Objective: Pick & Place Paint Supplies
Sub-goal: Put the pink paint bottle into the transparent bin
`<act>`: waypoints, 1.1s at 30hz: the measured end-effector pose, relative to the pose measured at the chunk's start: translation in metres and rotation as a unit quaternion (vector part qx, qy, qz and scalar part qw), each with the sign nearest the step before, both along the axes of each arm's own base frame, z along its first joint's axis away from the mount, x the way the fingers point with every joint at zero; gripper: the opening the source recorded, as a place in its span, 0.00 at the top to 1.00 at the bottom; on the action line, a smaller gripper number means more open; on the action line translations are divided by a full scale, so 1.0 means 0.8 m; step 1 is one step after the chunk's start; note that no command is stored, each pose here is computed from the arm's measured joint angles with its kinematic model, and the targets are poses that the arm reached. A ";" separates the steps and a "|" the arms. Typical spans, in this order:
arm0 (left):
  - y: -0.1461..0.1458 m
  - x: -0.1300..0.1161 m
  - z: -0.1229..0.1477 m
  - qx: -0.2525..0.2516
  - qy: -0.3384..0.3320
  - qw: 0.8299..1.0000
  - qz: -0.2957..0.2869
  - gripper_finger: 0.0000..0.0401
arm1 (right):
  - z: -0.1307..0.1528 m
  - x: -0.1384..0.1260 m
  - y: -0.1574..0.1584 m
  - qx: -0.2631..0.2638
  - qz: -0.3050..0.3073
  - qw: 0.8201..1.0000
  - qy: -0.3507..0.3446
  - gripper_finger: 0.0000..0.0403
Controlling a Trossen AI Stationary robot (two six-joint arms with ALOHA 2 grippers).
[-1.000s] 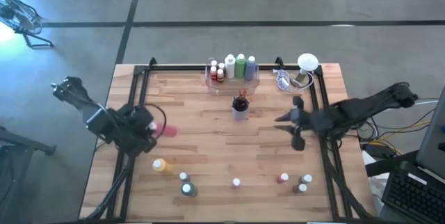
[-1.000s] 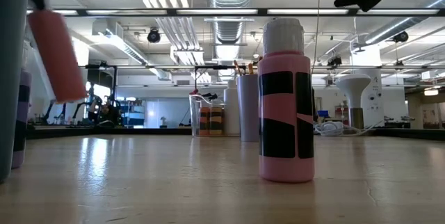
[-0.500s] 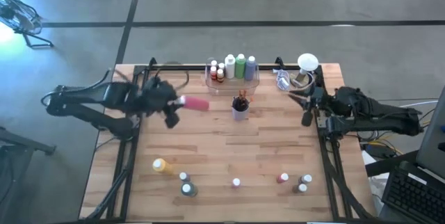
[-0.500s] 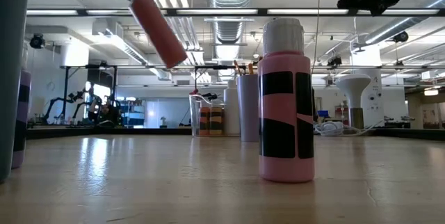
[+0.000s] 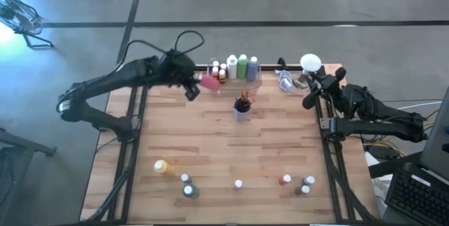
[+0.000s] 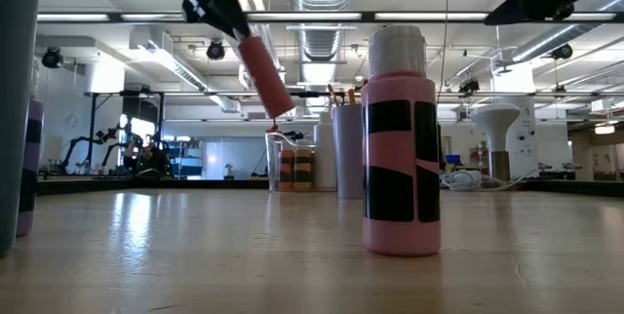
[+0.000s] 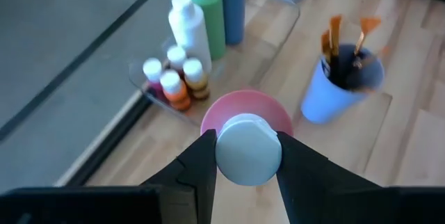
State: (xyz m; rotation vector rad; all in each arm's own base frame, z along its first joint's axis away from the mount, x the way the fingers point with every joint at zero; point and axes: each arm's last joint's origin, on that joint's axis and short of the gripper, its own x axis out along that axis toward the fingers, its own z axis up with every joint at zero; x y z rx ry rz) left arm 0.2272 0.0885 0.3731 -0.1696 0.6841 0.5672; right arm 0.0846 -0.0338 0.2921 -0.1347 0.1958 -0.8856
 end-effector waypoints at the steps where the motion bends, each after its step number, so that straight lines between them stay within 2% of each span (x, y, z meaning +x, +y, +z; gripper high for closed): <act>1: 0.005 0.007 0.004 0.003 0.003 1.000 -0.002 0.69 | 0.000 -0.001 0.000 0.000 -0.010 1.000 -0.002 0.77; 8: 0.034 0.055 0.032 0.008 0.021 1.000 -0.022 0.69 | 0.000 -0.001 -0.001 0.001 -0.016 1.000 -0.003 0.72; 15: 0.074 0.090 0.016 -0.012 0.106 0.994 0.006 0.69 | -0.001 -0.001 -0.001 0.004 -0.016 1.000 -0.005 0.68; 23: 0.114 0.107 -0.003 -0.026 0.136 0.990 0.025 0.69 | -0.007 0.001 -0.001 0.005 -0.016 1.000 0.004 0.64; 28: 0.120 0.112 -0.019 -0.067 0.168 0.983 0.009 0.69 | -0.010 0.002 -0.001 0.006 -0.016 1.000 0.008 0.61; 33: 0.120 0.111 -0.018 -0.076 0.167 0.983 0.000 0.69 | -0.010 0.002 -0.001 0.005 -0.016 1.000 0.009 0.59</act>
